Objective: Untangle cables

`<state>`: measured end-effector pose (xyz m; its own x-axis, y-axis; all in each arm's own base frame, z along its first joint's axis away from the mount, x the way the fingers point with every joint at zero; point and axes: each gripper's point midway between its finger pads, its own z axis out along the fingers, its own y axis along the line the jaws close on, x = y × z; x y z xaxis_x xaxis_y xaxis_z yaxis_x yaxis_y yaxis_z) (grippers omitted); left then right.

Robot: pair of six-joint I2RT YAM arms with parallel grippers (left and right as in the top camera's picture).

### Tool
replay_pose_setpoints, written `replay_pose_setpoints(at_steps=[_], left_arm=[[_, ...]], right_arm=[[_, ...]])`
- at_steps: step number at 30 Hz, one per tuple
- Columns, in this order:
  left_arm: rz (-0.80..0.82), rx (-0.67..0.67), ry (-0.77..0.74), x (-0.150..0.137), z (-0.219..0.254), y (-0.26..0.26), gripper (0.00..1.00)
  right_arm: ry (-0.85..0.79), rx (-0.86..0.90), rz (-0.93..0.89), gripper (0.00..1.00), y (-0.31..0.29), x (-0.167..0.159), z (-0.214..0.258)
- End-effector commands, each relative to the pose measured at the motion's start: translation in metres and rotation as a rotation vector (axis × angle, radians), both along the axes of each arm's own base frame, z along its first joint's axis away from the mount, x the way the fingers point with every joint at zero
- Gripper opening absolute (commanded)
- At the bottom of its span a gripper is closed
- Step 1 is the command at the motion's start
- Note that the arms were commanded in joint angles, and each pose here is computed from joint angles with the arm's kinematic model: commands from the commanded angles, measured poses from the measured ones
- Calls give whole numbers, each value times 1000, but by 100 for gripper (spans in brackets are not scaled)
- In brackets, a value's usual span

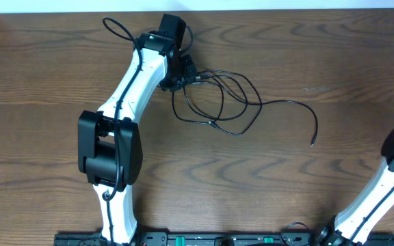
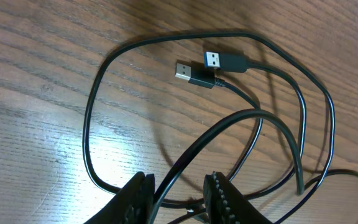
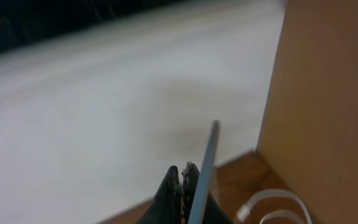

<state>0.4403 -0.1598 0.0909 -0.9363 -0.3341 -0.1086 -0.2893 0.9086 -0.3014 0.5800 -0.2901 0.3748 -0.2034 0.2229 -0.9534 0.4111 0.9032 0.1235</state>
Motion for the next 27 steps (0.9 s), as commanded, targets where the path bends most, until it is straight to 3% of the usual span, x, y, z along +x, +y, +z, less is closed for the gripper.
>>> replay_pose_setpoints(at_steps=[1,12,13,14,16,17,22,25,27], left_arm=[[-23,0,6,0,-5,-2,31],[-16,23,-4,2,-6,2,31],[-16,23,-4,2,-6,2,31],[-16,23,-4,2,-6,2,31],[-16,23,-4,2,-6,2,31],[-16,23,-4,2,-6,2,31],[-54,29,-13,2,-6,2,31],[-134,24,-29,1,-5,-2,30],[-234,3,-81,5,7,-8,24]], right_arm=[[32,19,-10,1,-11,12,-31],[135,84,-34,1,-12,21,-89],[154,89,-44,11,-14,18,-93],[174,98,-49,32,-14,15,-98],[212,122,-64,92,-15,9,-108],[222,137,-69,99,-14,7,-111],[228,239,88,99,20,8,-110],[232,341,271,99,62,6,-104],[230,429,444,99,104,2,-96]])
